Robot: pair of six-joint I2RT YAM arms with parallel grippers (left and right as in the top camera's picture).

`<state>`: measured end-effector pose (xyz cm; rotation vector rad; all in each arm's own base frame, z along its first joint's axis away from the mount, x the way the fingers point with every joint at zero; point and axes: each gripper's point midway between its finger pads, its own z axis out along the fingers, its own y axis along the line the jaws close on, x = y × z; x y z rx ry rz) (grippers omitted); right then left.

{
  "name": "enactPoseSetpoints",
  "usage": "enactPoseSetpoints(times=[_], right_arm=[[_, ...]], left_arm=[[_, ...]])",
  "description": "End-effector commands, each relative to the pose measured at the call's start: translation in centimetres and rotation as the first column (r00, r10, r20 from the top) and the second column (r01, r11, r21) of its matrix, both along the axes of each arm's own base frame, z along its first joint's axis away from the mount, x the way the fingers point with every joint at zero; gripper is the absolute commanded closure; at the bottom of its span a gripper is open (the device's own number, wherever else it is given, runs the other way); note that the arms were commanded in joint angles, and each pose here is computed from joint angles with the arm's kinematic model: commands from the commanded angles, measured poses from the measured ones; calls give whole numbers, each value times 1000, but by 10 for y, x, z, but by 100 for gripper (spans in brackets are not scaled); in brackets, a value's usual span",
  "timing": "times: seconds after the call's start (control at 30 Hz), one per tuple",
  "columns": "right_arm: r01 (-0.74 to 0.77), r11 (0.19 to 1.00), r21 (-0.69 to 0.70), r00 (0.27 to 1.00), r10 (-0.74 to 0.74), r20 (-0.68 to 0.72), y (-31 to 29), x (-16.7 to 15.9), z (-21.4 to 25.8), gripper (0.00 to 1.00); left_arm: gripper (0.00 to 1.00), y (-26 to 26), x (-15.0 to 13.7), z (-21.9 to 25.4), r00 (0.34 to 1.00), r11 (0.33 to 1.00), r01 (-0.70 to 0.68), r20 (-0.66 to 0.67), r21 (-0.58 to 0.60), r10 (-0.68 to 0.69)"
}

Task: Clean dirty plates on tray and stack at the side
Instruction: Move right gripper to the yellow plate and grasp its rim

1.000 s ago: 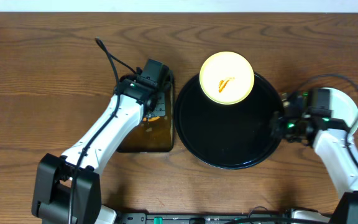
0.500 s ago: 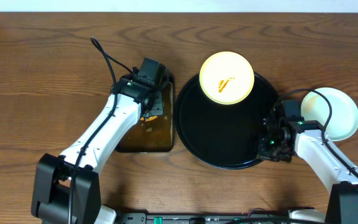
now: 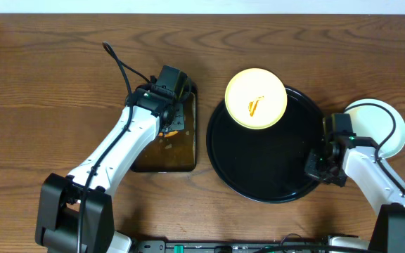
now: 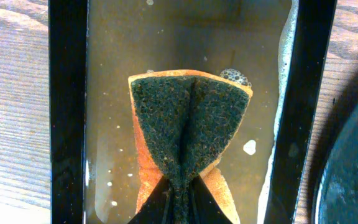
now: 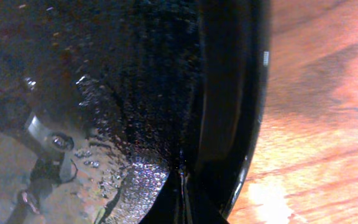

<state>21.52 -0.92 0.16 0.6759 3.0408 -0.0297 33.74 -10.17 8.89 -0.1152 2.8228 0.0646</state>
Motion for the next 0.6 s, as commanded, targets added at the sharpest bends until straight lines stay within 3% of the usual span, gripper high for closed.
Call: enactPoseSetpoints(times=[0.0, 0.1, 0.23, 0.4, 0.57], right_arm=[[54, 996, -65, 998, -54, -8, -19, -3, -1, 96], [49, 999, -23, 999, -49, 24, -14, 7, 3, 93], [-91, 991, 95, 991, 80, 109, 9, 35, 21, 84], [-315, 915, 252, 922, 232, 309, 52, 84, 82, 76], [-426, 871, 246, 867, 316, 386, 69, 102, 136, 61]], left_arm=[[91, 2, 2, 0, 1000, 1000, -2, 1, 9, 2], [91, 2, 1, 0, 1000, 1000, -1, -1, 7, 1], [91, 2, 1, 0, 1000, 1000, -1, 0, 7, 1], [91, 2, 1, 0, 1000, 1000, -1, 0, 7, 1], [91, 2, 2, 0, 1000, 1000, -1, 3, 6, 1]])
